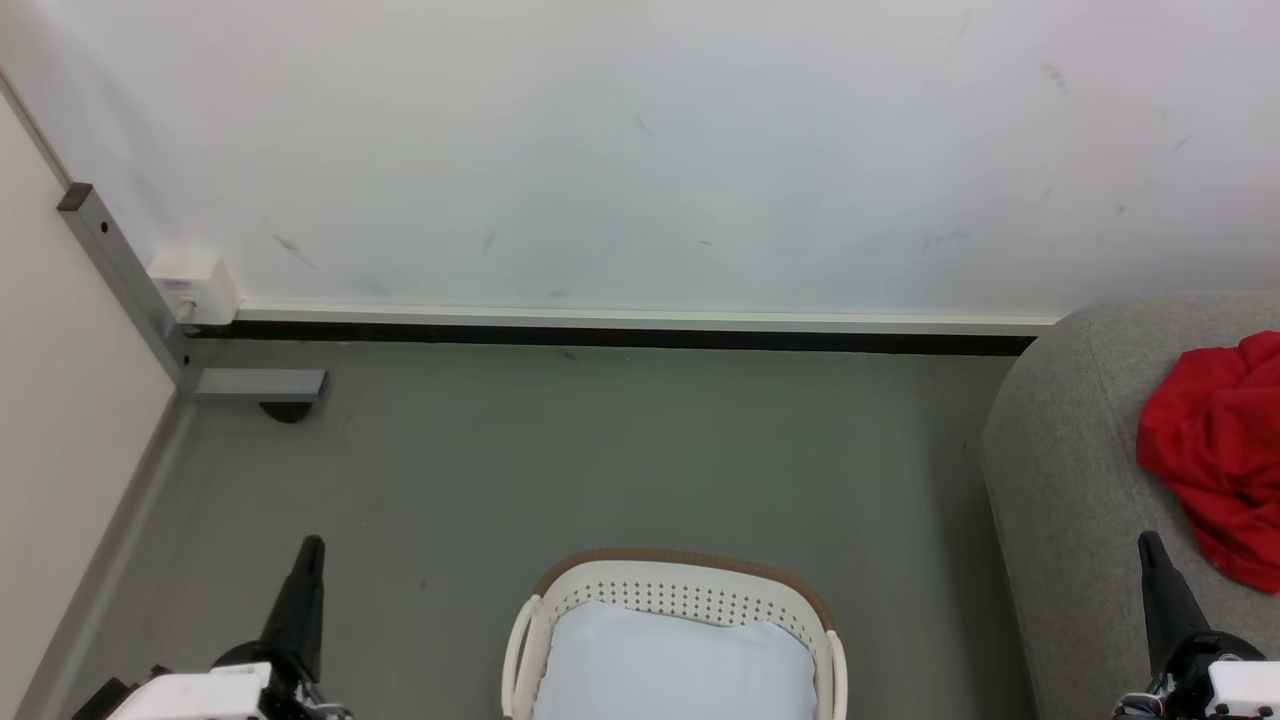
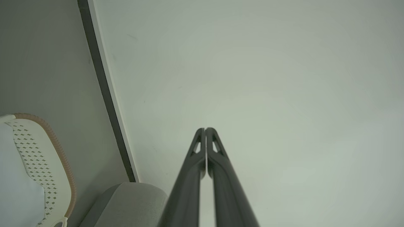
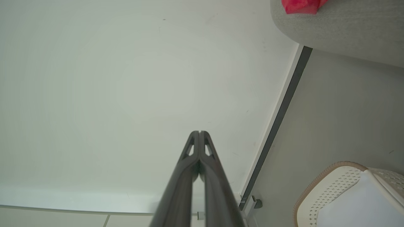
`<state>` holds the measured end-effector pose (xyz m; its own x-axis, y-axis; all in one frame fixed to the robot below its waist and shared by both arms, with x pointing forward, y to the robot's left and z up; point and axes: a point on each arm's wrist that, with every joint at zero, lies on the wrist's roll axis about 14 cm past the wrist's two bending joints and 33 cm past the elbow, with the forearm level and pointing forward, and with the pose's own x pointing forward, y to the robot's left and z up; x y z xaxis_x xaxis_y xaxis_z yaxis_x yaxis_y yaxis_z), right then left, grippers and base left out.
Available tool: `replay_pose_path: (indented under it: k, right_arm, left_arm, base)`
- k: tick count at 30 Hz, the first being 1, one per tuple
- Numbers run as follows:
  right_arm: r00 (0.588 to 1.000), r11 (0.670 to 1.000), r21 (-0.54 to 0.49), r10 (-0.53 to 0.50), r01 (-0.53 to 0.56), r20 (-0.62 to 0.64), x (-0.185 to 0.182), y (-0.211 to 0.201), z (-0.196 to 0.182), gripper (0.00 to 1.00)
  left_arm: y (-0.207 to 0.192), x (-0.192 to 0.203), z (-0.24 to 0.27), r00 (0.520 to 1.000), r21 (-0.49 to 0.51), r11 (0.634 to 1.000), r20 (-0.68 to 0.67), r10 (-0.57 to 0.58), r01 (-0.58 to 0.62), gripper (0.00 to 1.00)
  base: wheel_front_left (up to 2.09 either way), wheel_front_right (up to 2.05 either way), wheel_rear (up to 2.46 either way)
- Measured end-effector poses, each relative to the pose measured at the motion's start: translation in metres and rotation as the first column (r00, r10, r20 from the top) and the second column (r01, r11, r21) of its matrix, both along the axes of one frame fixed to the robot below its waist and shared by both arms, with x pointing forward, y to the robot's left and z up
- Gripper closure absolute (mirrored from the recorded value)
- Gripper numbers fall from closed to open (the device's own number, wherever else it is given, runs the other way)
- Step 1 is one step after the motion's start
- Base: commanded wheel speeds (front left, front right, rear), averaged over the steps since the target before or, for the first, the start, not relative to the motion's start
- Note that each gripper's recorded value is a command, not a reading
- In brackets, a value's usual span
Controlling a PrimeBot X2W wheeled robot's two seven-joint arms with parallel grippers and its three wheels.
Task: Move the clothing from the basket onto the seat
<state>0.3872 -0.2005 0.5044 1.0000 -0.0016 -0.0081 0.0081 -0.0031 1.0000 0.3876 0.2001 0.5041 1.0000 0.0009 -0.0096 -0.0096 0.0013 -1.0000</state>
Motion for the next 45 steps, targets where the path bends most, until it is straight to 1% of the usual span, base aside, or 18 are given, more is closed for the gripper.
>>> replay_pose_path:
  k: [45]
  right_arm:
    - [1.0,1.0,0.004,0.003,-0.003,0.0,0.0,0.0006,0.0,1.0]
  left_arm:
    - [-0.0001,0.0001,0.0002,1.0,0.0,1.0,0.001,0.0,0.0,1.0]
  base:
    - [0.0,0.0,0.0]
